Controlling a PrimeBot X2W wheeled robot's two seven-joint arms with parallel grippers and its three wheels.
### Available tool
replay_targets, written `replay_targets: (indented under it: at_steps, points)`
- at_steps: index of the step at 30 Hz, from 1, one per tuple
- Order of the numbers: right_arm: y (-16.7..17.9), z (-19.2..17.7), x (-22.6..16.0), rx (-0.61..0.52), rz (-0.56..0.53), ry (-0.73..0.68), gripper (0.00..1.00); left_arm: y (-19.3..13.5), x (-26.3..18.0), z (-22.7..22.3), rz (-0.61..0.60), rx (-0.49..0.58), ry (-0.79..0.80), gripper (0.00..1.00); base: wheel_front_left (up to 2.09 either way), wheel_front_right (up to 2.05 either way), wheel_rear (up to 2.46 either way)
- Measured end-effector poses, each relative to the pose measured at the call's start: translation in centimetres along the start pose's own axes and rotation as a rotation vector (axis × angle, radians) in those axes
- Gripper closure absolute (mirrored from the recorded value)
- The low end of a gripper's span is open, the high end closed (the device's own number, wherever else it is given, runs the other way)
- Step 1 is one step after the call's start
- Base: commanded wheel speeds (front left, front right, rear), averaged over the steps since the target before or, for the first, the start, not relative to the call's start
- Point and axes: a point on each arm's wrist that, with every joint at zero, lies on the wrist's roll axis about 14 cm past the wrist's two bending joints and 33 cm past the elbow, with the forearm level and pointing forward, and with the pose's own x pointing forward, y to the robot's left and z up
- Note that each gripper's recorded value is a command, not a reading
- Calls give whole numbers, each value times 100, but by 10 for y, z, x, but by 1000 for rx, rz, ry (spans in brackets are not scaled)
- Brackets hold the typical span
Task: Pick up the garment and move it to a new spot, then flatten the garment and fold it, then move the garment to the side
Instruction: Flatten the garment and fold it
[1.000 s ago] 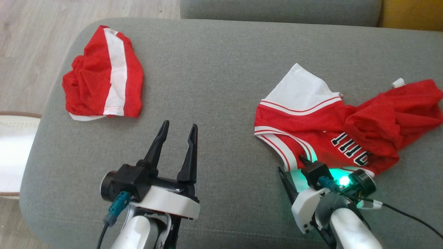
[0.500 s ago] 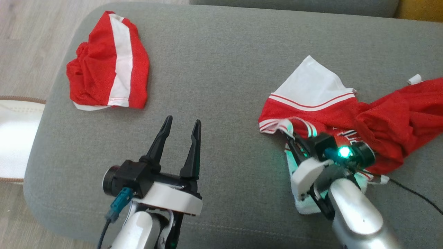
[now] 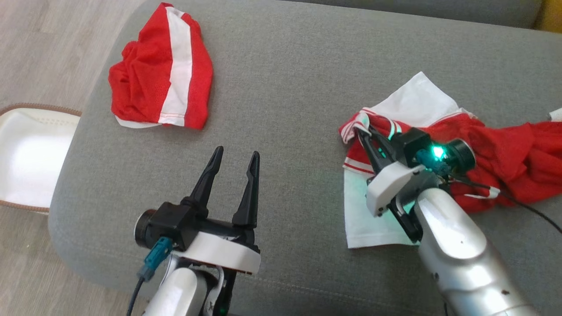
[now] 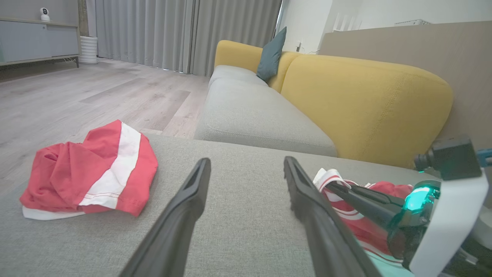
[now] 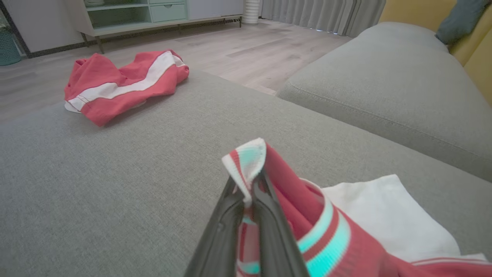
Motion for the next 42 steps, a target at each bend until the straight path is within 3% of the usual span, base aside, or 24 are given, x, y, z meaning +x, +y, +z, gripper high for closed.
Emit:
replay_targets:
  at_steps: [7, 8, 18, 23, 33, 42]
  points:
    - [-8, 22, 15, 2, -1, -54, 100, 2, 0, -2, 7, -8, 7, 0, 0, 0, 0]
    - [-10, 22, 15, -3, -3, -49, 0, 1, 0, -2, 6, -8, 7, 0, 0, 0, 0]
    - [-34, 26, -9, 37, -93, -100, 0, -10, 5, 5, -28, -13, -16, 0, 0, 0, 0]
    - [-58, 11, -51, 104, -219, -131, 0, -23, 7, 12, -70, -19, -42, 0, 0, 0, 0]
    - [-104, -7, -152, 121, -505, -196, 0, -58, 5, 19, -173, -42, -61, 0, 0, 0, 0]
    - [-106, -22, -198, 151, -608, -197, 0, -79, 7, 6, -241, -60, -24, 0, 0, 0, 0]
